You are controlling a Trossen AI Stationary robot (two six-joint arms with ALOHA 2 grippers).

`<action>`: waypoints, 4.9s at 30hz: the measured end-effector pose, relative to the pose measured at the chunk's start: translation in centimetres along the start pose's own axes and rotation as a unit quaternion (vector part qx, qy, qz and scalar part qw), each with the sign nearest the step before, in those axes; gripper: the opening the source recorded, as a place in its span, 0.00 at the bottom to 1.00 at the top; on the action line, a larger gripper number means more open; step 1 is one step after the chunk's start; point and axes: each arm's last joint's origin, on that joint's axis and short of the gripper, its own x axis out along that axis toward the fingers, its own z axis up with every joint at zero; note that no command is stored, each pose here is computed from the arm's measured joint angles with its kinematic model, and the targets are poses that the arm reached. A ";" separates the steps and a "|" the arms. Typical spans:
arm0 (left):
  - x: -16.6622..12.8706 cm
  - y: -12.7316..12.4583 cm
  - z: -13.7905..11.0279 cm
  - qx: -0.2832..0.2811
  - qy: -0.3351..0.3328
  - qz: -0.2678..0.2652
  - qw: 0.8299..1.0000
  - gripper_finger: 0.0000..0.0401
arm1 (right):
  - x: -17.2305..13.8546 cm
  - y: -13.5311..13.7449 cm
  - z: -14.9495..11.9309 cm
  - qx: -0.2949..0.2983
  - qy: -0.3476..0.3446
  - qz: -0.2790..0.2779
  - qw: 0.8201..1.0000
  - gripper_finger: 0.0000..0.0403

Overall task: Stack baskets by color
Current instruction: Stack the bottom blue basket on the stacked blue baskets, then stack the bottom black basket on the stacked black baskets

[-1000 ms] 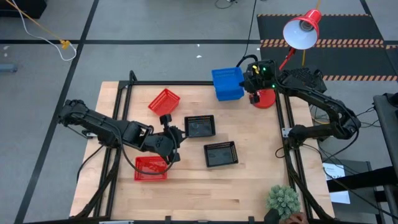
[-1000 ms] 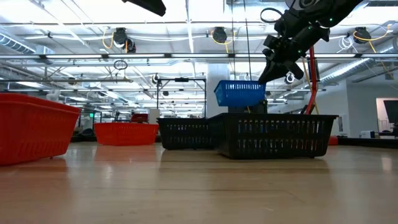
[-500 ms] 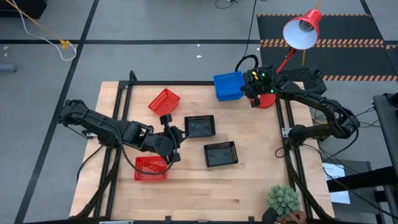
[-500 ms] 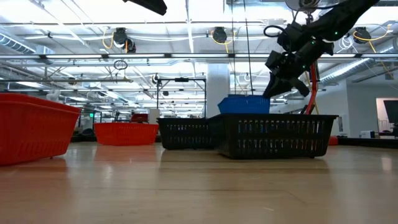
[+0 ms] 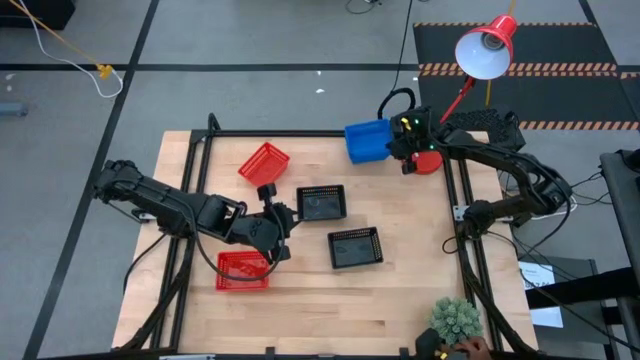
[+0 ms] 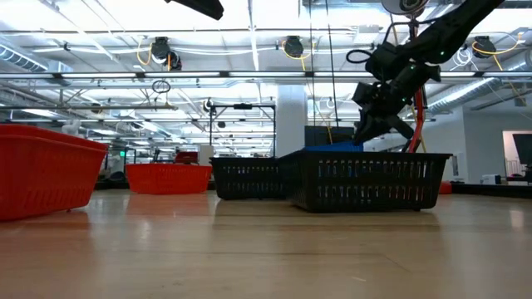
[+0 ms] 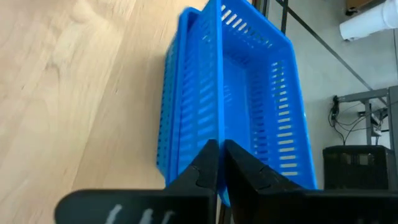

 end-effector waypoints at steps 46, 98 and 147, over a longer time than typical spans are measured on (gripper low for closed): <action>0.5 0.8 0.1 -0.022 0.004 0.012 1.000 0.23 | 5.8 2.4 8.5 0.046 0.071 0.071 0.994 0.02; 3.1 -1.5 0.8 -0.007 -0.018 -0.066 0.998 0.23 | -8.5 13.6 13.9 0.256 -0.074 0.164 0.950 0.02; 19.0 -14.2 -3.3 0.024 0.061 -0.114 0.991 0.26 | -13.2 18.0 14.7 0.219 -0.140 0.226 0.939 0.02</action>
